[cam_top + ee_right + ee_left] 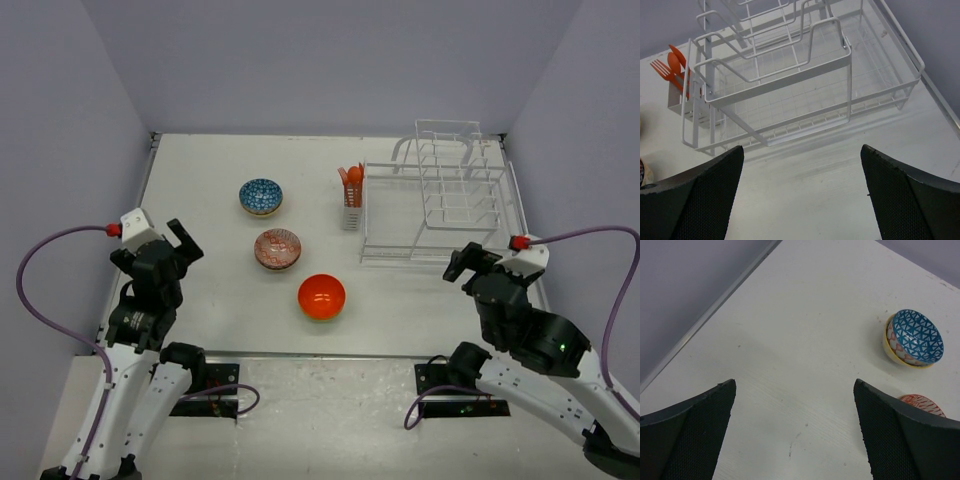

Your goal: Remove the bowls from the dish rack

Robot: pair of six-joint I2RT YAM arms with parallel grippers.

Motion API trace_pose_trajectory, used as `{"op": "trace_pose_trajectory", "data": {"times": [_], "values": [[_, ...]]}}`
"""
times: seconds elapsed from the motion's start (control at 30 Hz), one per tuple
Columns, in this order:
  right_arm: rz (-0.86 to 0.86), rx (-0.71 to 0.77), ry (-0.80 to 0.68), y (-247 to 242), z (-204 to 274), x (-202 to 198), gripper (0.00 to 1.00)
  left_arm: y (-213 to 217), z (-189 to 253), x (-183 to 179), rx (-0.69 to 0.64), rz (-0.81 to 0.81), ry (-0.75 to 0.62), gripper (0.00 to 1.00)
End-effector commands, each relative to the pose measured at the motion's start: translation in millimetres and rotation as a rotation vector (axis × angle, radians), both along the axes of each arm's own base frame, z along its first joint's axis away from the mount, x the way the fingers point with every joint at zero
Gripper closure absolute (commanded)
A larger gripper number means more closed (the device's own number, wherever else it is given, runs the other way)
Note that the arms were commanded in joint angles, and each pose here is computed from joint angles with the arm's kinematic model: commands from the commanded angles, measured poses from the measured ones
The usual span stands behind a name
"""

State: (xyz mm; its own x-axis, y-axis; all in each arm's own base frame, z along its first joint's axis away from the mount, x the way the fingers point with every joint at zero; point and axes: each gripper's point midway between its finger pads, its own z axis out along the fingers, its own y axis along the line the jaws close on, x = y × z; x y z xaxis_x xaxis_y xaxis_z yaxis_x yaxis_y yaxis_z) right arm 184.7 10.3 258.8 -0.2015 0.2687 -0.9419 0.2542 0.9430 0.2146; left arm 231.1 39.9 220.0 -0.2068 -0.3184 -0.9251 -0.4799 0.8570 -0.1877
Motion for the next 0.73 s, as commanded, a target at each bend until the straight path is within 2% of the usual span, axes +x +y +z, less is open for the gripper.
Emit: {"op": "trace_pose_trajectory", "data": {"times": [0.0,0.23,0.7], "values": [[-0.06,0.026,-0.025,-9.0,1.8,-1.1,0.01,-5.4,8.6,6.9,-0.002,-0.036,-0.035,0.0],[-0.034,0.024,-0.029,-6.4,5.8,-1.1,0.01,-19.0,9.9,10.0,0.004,-0.125,-0.035,0.0],[-0.014,0.033,-0.02,-1.8,4.8,-0.7,0.01,-18.4,14.1,7.4,0.01,-0.126,-0.057,0.0]]}}
